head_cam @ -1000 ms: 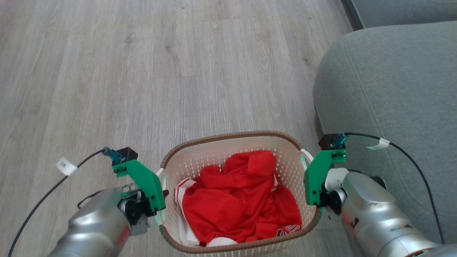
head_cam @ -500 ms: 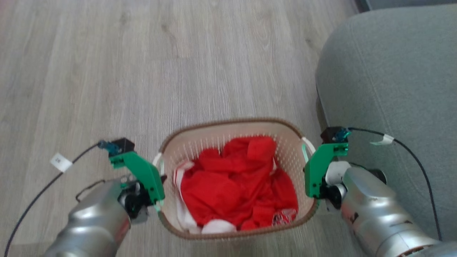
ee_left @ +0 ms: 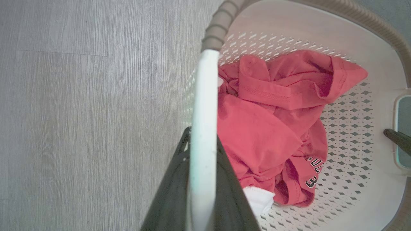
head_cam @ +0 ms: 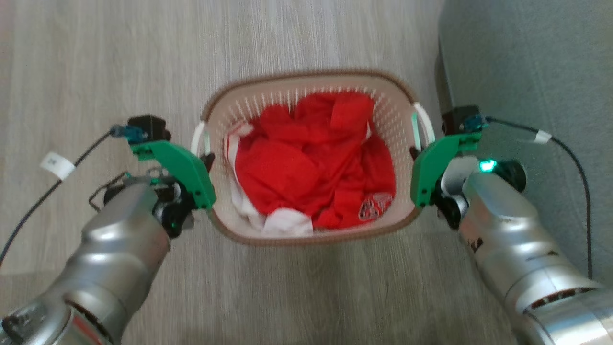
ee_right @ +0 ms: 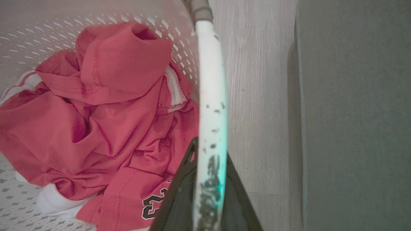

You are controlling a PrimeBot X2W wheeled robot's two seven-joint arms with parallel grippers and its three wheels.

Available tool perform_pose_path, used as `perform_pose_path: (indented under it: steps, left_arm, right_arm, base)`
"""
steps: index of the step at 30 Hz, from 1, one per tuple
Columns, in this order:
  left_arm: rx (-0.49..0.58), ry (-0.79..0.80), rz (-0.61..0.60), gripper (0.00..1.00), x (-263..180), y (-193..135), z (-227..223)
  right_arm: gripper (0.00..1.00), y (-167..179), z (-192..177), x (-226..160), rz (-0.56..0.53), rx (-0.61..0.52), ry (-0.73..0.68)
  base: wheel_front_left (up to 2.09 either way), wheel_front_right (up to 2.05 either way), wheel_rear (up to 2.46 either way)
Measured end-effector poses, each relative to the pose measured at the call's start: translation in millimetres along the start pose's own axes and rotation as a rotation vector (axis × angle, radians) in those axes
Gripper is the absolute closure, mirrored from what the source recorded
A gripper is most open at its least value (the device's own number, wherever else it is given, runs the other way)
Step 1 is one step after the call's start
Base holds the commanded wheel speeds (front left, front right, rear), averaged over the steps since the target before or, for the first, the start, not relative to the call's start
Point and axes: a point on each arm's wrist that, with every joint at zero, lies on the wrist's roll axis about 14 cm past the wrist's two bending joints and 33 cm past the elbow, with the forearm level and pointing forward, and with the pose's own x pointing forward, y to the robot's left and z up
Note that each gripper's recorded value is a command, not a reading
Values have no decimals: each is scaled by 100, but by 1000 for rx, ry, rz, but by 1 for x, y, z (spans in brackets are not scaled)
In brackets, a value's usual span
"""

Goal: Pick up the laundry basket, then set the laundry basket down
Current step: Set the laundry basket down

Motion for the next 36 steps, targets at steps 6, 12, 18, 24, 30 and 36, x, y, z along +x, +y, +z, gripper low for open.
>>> perform_pose_path:
  steps: [6,12,18,24,30,36]
  left_arm:
    - [-1,-29,-4,100,33,8,7]
    - [23,-18,-10,100,65,18,-8]
    - [48,0,-8,100,93,31,-27]
    - [47,40,-13,100,115,39,-49]
    - [38,67,-15,100,128,43,-63]
    - [21,98,-10,100,138,48,-79]
  right_arm:
    - [100,-13,2,32,-17,-5,-39]
    - [100,-28,-21,62,-39,9,-20]
    - [100,-39,-46,90,-52,24,20]
    - [100,-52,-72,108,-77,40,64]
    - [100,-59,-90,120,-93,55,94]
    - [100,-66,-107,129,-108,67,125]
  base:
    - [0,0,0]
    - [0,0,0]
    - [0,0,0]
    - [0,0,0]
    - [0,0,0]
    - [0,0,0]
